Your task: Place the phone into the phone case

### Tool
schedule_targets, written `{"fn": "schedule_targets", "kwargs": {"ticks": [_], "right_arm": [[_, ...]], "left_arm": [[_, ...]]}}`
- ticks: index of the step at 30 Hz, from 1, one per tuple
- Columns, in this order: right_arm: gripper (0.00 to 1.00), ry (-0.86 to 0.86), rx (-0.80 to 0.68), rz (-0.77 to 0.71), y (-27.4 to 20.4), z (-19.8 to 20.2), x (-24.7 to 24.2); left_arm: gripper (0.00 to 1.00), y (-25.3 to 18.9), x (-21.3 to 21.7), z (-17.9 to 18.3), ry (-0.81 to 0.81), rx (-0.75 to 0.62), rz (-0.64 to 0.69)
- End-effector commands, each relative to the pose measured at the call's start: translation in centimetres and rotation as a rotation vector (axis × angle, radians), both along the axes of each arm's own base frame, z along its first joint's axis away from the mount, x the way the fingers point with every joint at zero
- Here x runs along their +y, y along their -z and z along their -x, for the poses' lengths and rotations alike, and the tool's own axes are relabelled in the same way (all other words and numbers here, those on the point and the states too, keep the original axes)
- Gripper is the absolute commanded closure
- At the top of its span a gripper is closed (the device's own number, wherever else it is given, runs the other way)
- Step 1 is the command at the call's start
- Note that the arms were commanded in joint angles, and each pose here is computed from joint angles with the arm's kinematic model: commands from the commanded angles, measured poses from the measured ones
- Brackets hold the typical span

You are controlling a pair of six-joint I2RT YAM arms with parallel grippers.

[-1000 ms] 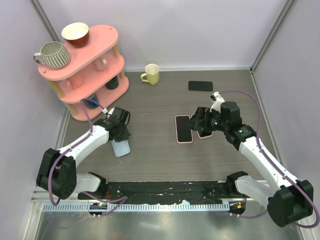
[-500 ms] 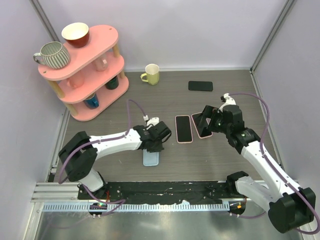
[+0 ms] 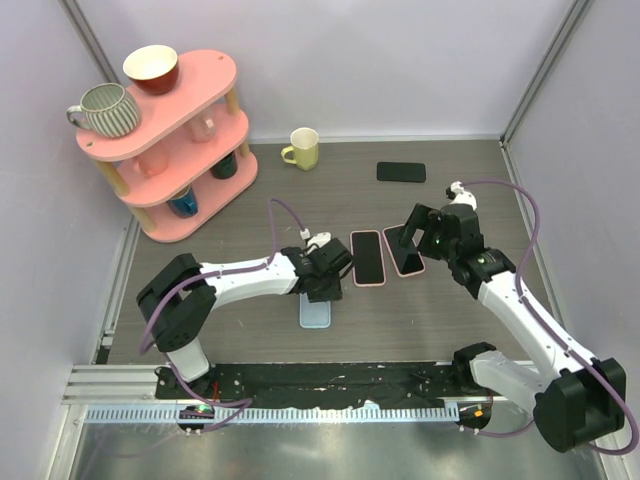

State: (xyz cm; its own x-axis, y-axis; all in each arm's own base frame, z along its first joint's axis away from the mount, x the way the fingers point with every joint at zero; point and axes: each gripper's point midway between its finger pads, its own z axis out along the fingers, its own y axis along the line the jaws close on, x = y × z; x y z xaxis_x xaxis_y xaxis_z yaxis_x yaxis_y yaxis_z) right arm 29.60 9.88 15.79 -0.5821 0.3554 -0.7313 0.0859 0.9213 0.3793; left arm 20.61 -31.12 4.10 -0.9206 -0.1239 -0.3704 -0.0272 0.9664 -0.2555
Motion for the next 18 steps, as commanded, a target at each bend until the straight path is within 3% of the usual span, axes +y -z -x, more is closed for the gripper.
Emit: {"fn": "schedule_targets", "kwargs": {"ticks": [1, 4, 7, 11, 12, 14, 15, 18], "right_arm": [[0.02, 0.035, -0.094, 0.048, -3.5, -3.1, -0.6], [0.02, 0.048, -0.118, 0.097, -4.5, -5.6, -1.5], [0.02, 0.027, -0.150, 0.080, -5.5, -8.9, -1.7], [0.03, 0.057, -0.151, 0.098, -5.6, -14.5, -3.1], [0.03, 0.073, -0.095, 0.108, -3.2, -16.1, -3.9], [0.04, 0.095, -0.110, 0.094, -3.9, -18.7, -4.7], [0.04, 0.092, -0.054, 0.090, -1.4, -19.8, -4.9], [0.05, 0.139, -0.053, 0.063, -0.8, -23.3, -6.7]], "left_arm": [[0.47, -2.8, -3.2, -0.5, 0.042, 0.009, 0.171], [0.28, -5.8, -3.8, -1.3, 0.072, -0.042, 0.228], [0.22, -9.4, -3.2, -3.9, 0.087, -0.167, 0.239], [0.21, -12.0, -1.6, -7.7, 0.074, -0.258, 0.218], [0.21, -12.6, -1.0, -9.2, 0.053, -0.280, 0.216], [0.21, -13.0, -0.1, -10.7, 0.032, -0.304, 0.201], [0.21, -13.3, 0.5, -12.0, 0.008, -0.318, 0.199], [0.21, -13.8, 1.5, -14.1, -0.002, -0.351, 0.178]]}}
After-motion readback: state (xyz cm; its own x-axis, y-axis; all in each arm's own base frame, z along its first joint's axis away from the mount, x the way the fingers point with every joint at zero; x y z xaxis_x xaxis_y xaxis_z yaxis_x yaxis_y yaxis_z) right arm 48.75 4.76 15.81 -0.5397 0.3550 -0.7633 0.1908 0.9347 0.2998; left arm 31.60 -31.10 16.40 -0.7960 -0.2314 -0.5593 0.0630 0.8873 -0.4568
